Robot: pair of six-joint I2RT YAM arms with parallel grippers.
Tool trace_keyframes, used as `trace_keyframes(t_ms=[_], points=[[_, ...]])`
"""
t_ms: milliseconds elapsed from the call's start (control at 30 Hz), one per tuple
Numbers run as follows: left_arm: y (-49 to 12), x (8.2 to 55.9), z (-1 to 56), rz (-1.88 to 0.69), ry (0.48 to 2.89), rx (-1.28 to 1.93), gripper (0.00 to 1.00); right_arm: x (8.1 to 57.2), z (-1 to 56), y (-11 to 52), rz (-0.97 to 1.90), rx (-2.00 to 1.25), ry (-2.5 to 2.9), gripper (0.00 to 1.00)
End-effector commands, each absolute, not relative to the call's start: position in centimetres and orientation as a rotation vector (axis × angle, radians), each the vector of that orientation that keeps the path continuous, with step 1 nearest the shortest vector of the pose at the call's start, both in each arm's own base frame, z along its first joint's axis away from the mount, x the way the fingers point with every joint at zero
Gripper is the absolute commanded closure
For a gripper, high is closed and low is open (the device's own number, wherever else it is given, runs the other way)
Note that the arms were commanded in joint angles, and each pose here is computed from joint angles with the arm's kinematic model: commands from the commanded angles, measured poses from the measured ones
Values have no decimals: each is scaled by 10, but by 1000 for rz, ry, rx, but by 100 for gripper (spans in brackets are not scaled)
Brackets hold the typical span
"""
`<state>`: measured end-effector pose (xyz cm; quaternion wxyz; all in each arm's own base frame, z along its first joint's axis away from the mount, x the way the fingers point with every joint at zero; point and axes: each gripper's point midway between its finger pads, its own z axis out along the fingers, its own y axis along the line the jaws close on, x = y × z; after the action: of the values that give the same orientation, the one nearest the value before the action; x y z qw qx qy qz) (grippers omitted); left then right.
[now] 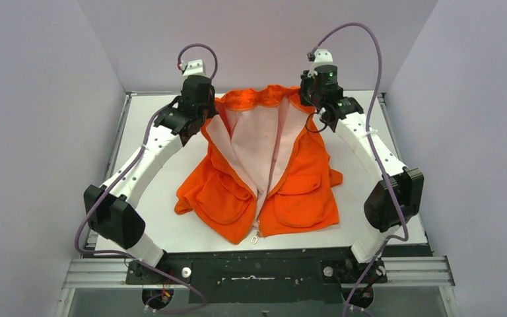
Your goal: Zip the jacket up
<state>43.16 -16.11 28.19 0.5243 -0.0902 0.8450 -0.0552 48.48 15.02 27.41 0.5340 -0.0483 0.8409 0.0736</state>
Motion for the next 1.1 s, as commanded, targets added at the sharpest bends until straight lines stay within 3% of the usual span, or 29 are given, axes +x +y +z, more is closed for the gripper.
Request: trace_keyframes(t_ms=[0, 333, 367, 400, 433, 467, 500, 567, 700, 800, 1067], points=[[-143, 481, 338, -133, 1849, -346, 100, 535, 328, 143, 181, -18, 1848, 100], [-136, 579, 282, -1, 1964, -343, 100, 630, 284, 167, 243, 37, 1889, 100], [-136, 589, 270, 11, 1986, -340, 100, 637, 279, 168, 260, 46, 1883, 97], [-136, 598, 260, 19, 2004, -335, 100, 643, 273, 166, 268, 65, 1878, 82], [-136, 606, 248, 27, 2027, -327, 87, 646, 268, 166, 289, 75, 1878, 59], [-137, 612, 242, 22, 2040, -313, 73, 647, 266, 167, 323, 75, 1876, 44], [-137, 617, 236, 15, 2053, -304, 59, 646, 267, 167, 350, 77, 1873, 33], [-140, 619, 237, -35, 2062, -298, 45, 638, 270, 165, 393, 67, 1872, 20], [-155, 604, 270, -174, 2003, -265, 32, 606, 298, 160, 424, 40, 1821, 12], [-166, 573, 320, -311, 1903, -230, 16, 575, 323, 157, 443, 14, 1790, 10], [-178, 492, 323, -409, 1963, -185, 15, 491, 322, 149, 455, -15, 1830, 8]])
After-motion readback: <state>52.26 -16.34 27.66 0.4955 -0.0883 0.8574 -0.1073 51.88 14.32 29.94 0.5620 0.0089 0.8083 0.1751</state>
